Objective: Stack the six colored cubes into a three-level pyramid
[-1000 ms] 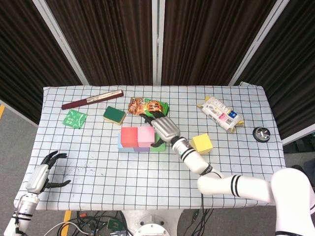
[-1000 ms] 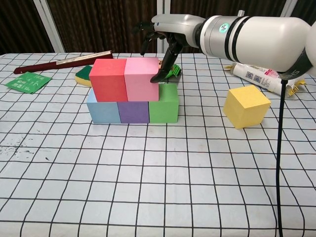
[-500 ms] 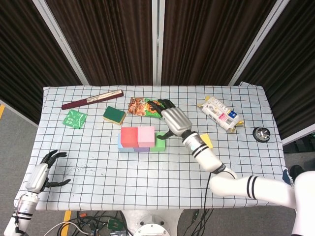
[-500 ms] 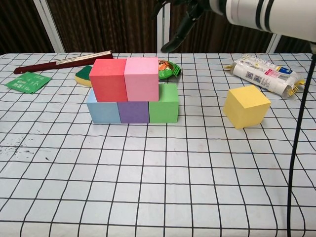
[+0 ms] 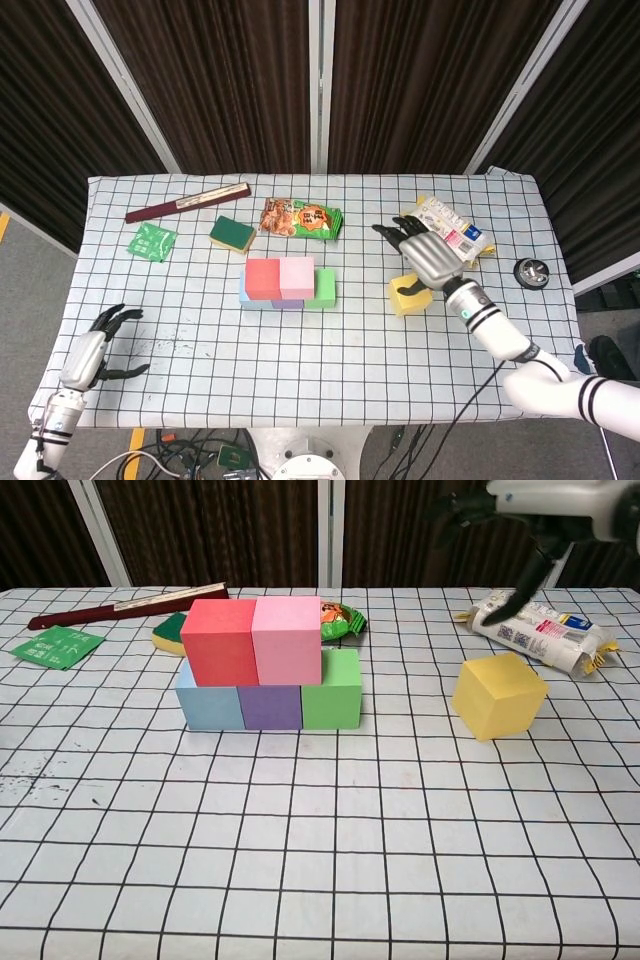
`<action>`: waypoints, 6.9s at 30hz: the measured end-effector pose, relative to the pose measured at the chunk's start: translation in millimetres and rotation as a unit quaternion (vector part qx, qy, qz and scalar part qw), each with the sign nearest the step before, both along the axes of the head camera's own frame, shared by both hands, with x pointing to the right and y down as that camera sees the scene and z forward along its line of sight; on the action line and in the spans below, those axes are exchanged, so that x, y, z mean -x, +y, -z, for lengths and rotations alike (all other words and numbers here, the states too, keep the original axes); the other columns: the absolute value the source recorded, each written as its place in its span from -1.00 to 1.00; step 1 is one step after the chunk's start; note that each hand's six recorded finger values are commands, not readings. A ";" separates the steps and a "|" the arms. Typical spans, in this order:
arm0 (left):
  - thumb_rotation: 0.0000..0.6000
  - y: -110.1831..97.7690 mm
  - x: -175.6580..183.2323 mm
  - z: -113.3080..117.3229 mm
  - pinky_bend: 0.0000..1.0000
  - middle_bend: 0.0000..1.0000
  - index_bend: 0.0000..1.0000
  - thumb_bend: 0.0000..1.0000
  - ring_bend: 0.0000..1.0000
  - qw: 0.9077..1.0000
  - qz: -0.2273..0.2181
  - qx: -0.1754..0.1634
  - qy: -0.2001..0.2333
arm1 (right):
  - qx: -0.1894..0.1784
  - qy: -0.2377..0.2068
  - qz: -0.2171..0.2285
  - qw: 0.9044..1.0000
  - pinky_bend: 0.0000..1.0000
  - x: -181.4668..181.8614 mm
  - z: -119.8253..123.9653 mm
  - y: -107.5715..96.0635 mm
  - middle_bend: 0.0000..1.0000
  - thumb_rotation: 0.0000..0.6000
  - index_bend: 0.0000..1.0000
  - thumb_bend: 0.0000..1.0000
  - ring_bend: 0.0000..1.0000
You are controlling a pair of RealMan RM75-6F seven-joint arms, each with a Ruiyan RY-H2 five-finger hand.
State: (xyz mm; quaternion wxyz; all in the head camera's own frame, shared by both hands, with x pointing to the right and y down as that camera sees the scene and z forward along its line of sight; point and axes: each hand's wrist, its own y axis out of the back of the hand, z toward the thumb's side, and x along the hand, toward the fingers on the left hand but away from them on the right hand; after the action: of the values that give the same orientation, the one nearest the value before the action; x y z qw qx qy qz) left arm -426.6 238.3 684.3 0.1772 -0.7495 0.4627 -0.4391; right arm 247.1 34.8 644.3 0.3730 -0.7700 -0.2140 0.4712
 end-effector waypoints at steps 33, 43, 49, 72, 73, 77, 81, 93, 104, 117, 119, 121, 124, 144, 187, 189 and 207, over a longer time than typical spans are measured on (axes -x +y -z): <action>1.00 1.4 -19.7 -6.6 -0.82 -0.56 -0.61 -1.00 -0.88 1.000 -0.015 0.012 -0.006 | 0.017 0.037 0.051 0.998 -1.00 -48.2 -67.9 39.6 -0.39 1.00 -1.00 -0.99 -1.00; 1.00 0.2 -18.7 -5.4 -0.82 -0.56 -0.61 -1.00 -0.88 1.000 -0.012 0.010 -0.003 | -0.012 0.009 0.017 1.000 -1.00 -44.5 -57.3 27.9 0.04 1.00 -1.00 -0.85 -0.80; 1.00 -3.2 -19.4 -3.4 -0.82 -0.56 -0.61 -1.00 -0.88 1.000 -0.009 0.003 0.003 | -0.042 -0.042 -0.012 0.998 -1.00 -30.9 -18.9 6.7 0.12 1.00 -1.00 -0.97 -0.77; 1.00 -14.1 -16.9 8.4 -0.82 -0.56 -0.61 -1.00 -0.88 0.998 -0.023 -0.050 -0.028 | -0.056 -0.074 -0.021 0.995 -1.00 149.8 96.7 -44.0 0.27 1.00 -1.00 -1.00 -0.64; 1.00 -14.7 -16.4 8.8 -0.82 -0.56 -0.61 -1.00 -0.88 0.998 -0.027 -0.053 -0.034 | -0.049 -0.075 -0.024 0.996 -1.00 156.1 96.9 -41.4 0.27 1.00 -1.00 -1.00 -0.64; 1.00 -17.4 -13.3 9.5 -0.82 -0.56 -0.61 -1.00 -0.88 0.994 -0.043 -0.068 -0.076 | -0.020 -0.065 -0.036 0.997 -1.00 182.6 96.9 -31.5 0.26 1.00 -1.00 -1.00 -0.67; 1.00 -19.7 -10.5 10.4 -0.82 -0.56 -0.61 -1.00 -0.88 0.986 -0.063 -0.087 -0.129 | 0.004 -0.044 -0.040 0.998 -1.00 203.0 96.1 -23.0 0.26 1.00 -1.00 -1.00 -0.67; 1.00 -20.9 -2.8 15.3 -0.82 -0.56 -0.61 -1.00 -0.88 0.981 -0.060 -0.102 -0.153 | 0.015 0.007 -0.029 0.999 -1.00 237.5 85.6 -12.7 0.25 1.00 -1.00 -0.99 -0.67; 1.00 -18.0 4.8 13.5 -0.82 -0.56 -0.61 -1.00 -0.88 0.984 -0.049 -0.092 -0.146 | 0.021 -0.004 0.008 1.000 -1.00 249.9 67.9 -27.8 0.25 1.00 -1.00 -0.92 -0.67; 1.00 -16.8 8.6 13.2 -0.82 -0.56 -0.61 -1.00 -0.88 0.988 -0.037 -0.085 -0.125 | 0.016 0.005 0.016 1.000 -1.00 251.3 63.8 -36.3 0.25 1.00 -1.00 -0.92 -0.67; 1.00 -16.8 8.5 13.3 -0.82 -0.56 -0.61 -1.00 -0.88 0.988 -0.036 -0.085 -0.124 | 0.017 0.004 0.016 1.000 -1.00 252.1 65.2 -35.8 0.25 1.00 -1.00 -0.91 -0.67; 1.00 -16.7 8.8 13.8 -0.82 -0.56 -0.61 -1.00 -0.88 0.988 -0.035 -0.085 -0.123 | 0.017 0.003 0.015 1.000 -1.00 251.7 65.8 -35.9 0.25 1.00 -1.00 -0.91 -0.67; 1.00 -16.4 9.2 14.8 -0.82 -0.56 -0.61 -1.00 -0.88 0.988 -0.035 -0.085 -0.121 | 0.013 0.008 0.018 1.000 -1.00 250.1 65.5 -36.3 0.25 1.00 -1.00 -0.91 -0.67; 1.00 -13.5 10.9 13.0 -0.82 -0.56 -0.61 -1.00 -0.88 0.992 -0.031 -0.070 -0.104 | 0.039 0.003 -0.013 0.999 -1.00 243.7 56.9 -33.5 0.25 1.00 -1.00 -0.91 -0.67; 1.00 -17.4 14.4 8.5 -0.82 -0.56 -0.61 -1.00 -0.88 0.993 -0.028 -0.065 -0.099 | 0.045 0.050 -0.034 0.997 -1.00 266.9 55.4 -31.8 0.24 1.00 -1.00 -0.87 -0.67; 1.00 -16.8 14.4 8.7 -0.82 -0.56 -0.61 -1.00 -0.88 0.993 -0.029 -0.065 -0.099 | 0.045 0.050 -0.034 0.997 -1.00 268.0 55.7 -31.6 0.24 1.00 -1.00 -0.87 -0.67; 1.00 -16.0 14.3 9.8 -0.82 -0.56 -0.61 -1.00 -0.88 0.992 -0.030 -0.067 -0.098 | 0.049 0.049 -0.033 0.997 -1.00 268.5 54.9 -28.6 0.24 1.00 -1.00 -0.87 -0.67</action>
State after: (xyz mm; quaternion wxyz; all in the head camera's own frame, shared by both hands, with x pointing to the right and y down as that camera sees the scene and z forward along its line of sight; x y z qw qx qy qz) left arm -440.9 222.3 674.5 0.2843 -0.7026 0.4488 -0.4734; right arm -21.4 6.1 589.4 0.3291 -0.7560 -0.1969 0.5305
